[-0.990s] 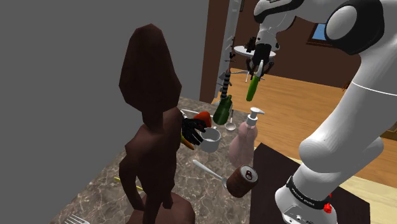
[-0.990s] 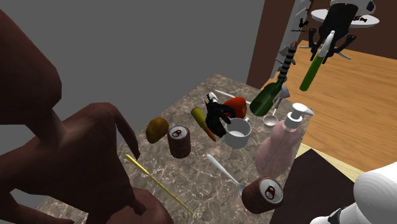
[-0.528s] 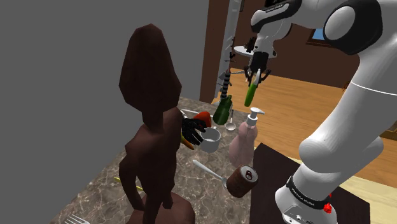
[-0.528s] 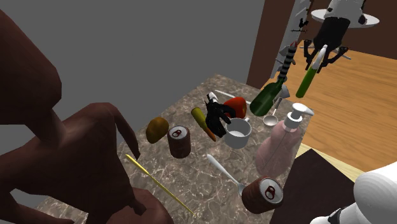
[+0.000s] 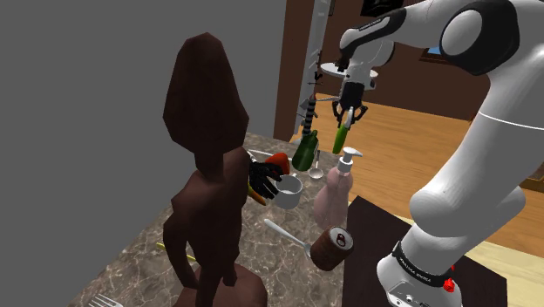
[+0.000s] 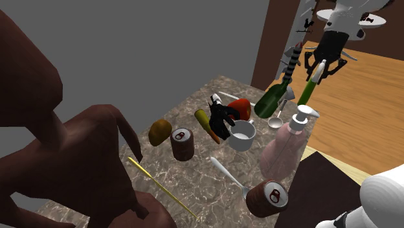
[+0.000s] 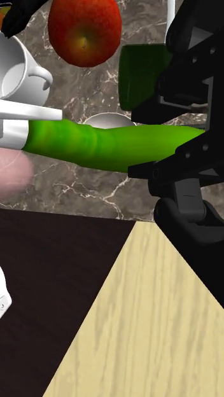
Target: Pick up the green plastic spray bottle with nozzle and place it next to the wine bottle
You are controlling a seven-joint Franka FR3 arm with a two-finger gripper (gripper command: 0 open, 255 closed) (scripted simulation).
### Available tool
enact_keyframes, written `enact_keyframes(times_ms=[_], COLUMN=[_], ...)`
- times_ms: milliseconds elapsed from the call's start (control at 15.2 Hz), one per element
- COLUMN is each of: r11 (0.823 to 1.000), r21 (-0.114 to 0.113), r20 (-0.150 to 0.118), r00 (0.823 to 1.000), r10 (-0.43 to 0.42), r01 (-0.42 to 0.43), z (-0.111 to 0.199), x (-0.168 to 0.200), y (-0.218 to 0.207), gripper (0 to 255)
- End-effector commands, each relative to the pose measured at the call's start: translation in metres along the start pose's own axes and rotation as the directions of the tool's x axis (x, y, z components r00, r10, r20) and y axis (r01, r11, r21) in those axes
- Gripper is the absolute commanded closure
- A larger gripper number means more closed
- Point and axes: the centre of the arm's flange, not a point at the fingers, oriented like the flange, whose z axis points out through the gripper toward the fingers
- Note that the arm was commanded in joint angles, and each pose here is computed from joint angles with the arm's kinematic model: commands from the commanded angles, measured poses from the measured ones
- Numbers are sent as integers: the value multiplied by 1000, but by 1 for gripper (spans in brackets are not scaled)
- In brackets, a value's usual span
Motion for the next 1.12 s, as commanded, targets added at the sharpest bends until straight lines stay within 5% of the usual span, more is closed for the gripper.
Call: enact_keyframes(times_ms=[0,1056], r11=[1000,1000], r21=[0,0], r20=[0,0], r00=[1000,1000], r10=[0,0], r01=[0,0], z=[9,82], x=[6,48], y=[1,0], gripper=[255,255])
